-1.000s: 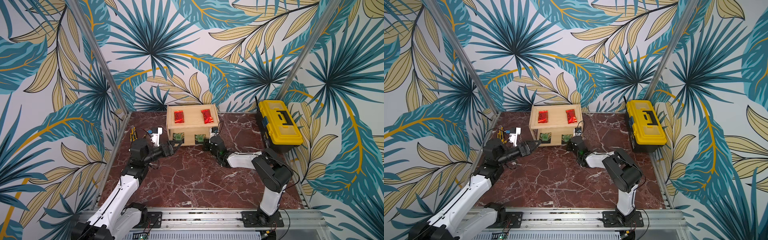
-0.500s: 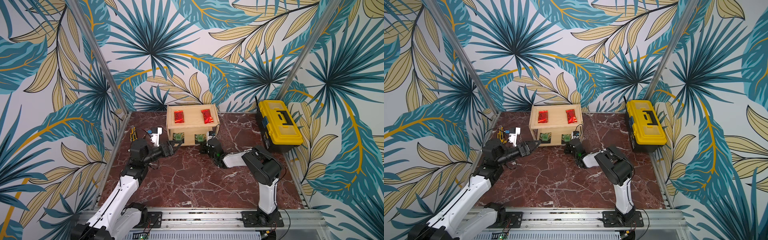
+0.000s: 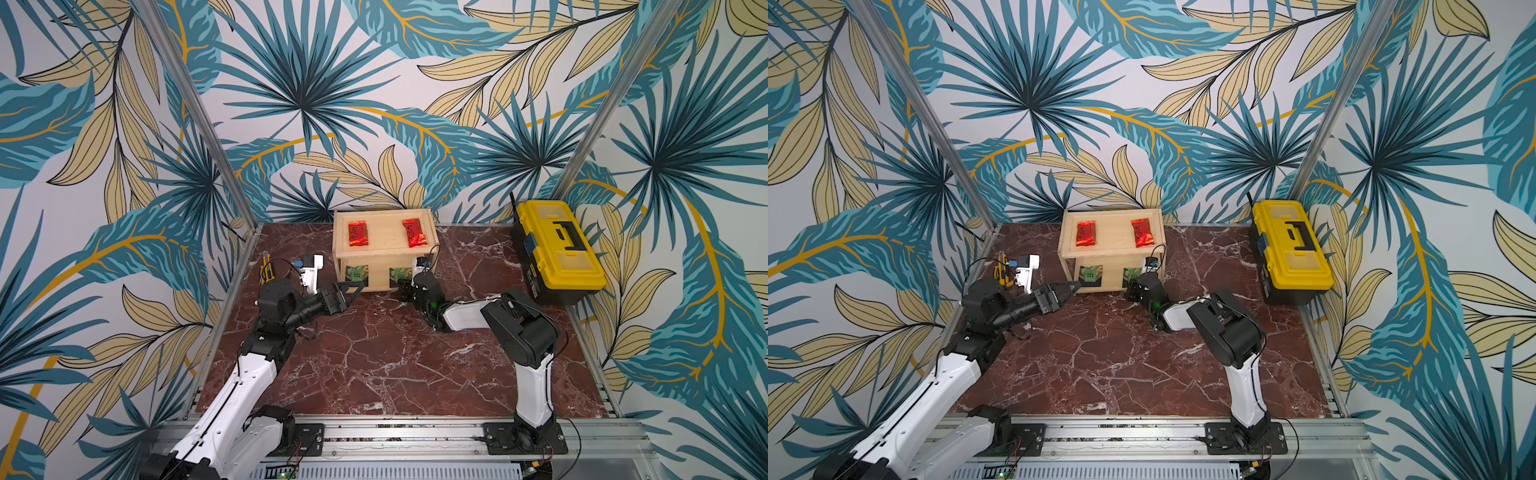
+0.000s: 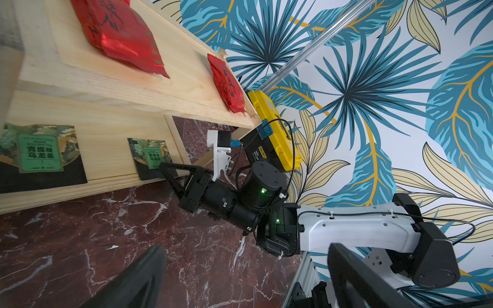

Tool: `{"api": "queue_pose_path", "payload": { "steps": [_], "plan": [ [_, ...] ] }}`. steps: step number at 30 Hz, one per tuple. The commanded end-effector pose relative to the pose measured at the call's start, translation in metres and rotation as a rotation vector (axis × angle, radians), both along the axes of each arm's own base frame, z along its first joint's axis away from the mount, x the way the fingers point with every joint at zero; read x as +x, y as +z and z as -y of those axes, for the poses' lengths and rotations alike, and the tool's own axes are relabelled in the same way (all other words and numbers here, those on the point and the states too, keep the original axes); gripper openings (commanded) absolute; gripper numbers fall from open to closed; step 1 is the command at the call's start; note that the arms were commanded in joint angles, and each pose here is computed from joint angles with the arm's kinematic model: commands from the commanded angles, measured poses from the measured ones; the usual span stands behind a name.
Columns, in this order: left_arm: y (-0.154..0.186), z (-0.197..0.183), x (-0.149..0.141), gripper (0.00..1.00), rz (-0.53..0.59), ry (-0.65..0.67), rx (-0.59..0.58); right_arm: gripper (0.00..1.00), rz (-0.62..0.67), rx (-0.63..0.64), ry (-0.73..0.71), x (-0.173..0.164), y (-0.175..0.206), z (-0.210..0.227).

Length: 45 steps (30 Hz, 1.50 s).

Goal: Place the tea bags on the shelf by color
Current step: Place the tea bag on the shelf.

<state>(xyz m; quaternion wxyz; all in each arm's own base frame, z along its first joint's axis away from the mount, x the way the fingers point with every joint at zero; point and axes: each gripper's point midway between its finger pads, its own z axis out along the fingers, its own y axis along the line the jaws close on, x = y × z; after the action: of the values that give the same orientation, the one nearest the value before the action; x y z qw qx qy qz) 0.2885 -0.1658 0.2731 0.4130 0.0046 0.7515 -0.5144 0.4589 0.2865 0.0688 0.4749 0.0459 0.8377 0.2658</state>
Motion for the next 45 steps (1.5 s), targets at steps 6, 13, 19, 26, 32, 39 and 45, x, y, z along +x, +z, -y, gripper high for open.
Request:
{"api": "queue_pose_path", "payload": {
  "steps": [6, 13, 19, 26, 32, 39, 45],
  "plan": [
    [0.002, -0.003, -0.002, 1.0, 0.02, 0.007, 0.009, 0.0, -0.051, -0.009, -0.018, 0.004, -0.02, 0.004],
    [0.004, -0.003, -0.002, 1.0, 0.025, 0.008, 0.011, 0.0, -0.057, -0.008, -0.03, 0.008, -0.021, 0.007],
    [0.003, -0.004, -0.003, 1.0, 0.024, 0.013, 0.015, 0.0, -0.08, -0.003, -0.034, 0.012, -0.028, 0.009],
    [0.005, -0.005, -0.004, 1.0, 0.031, 0.017, 0.02, 0.0, -0.108, 0.007, -0.043, 0.015, -0.032, 0.009],
    [0.005, -0.005, -0.003, 1.0, 0.031, 0.018, 0.02, 0.0, -0.11, 0.01, -0.044, 0.018, -0.03, 0.008],
    [0.006, -0.005, -0.004, 1.0, 0.036, 0.018, 0.02, 0.0, -0.092, 0.021, -0.026, 0.021, -0.021, 0.006],
    [0.009, -0.005, -0.005, 1.0, 0.048, 0.02, 0.021, 0.06, -0.016, 0.045, 0.016, 0.008, 0.016, 0.005]
  ]
}}
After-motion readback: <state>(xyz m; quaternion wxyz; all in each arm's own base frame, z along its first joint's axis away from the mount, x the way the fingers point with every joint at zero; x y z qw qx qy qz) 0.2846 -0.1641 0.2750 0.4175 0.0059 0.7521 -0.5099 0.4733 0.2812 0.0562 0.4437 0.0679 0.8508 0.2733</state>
